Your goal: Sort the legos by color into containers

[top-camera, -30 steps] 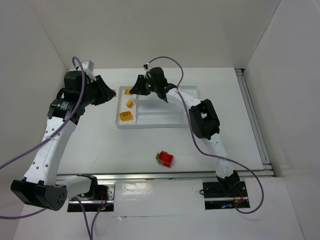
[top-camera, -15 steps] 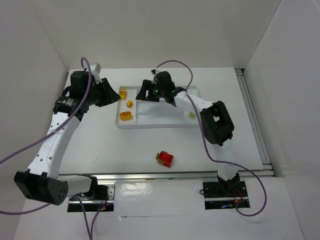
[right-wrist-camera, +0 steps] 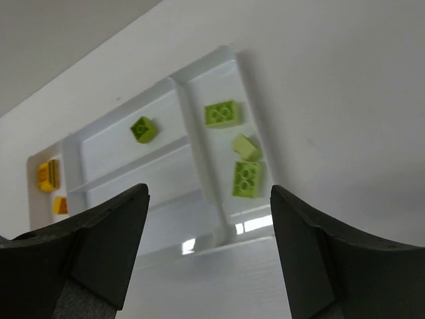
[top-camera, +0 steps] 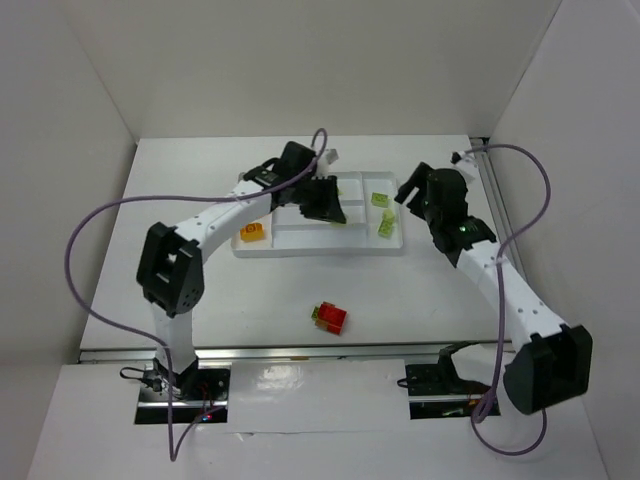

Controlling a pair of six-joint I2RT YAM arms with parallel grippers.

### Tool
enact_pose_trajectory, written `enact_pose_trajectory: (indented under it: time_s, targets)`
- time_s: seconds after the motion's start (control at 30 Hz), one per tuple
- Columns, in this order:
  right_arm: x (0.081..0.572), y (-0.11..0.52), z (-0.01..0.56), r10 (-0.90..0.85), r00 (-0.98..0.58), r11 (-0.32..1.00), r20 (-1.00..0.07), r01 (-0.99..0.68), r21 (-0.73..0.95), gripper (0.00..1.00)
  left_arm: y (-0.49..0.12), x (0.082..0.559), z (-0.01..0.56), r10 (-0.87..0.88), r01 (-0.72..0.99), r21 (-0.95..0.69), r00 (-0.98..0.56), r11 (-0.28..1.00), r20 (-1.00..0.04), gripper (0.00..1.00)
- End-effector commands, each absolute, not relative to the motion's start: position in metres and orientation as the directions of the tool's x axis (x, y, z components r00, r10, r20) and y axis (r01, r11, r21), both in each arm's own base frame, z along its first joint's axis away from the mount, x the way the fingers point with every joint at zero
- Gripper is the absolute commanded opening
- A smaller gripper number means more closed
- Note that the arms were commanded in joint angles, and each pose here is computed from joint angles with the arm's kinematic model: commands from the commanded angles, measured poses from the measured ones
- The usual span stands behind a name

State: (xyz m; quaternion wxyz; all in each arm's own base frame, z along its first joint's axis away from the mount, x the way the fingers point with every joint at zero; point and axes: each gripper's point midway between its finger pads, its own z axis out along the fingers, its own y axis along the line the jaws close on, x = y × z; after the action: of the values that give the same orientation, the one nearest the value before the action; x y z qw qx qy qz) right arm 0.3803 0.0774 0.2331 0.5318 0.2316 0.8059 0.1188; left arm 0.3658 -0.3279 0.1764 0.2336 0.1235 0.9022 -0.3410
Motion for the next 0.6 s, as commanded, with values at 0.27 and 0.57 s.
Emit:
enact_pose_trajectory:
  time_s: [0.27,0.57]
  targets:
    - [0.278,-0.024,0.266,0.557,0.012,0.702,-0.831,0.528,0.478,0.83,-0.447,0.430,0.154,0.075,0.488,-0.566,-0.797,0.664,-0.599,0.00]
    - [0.249,-0.033,0.271,0.548,0.007,0.699,-0.837,0.545,0.462,0.83,-0.457,0.469,0.136,0.022,0.456,-0.522,-0.768,0.720,-0.640,0.81]
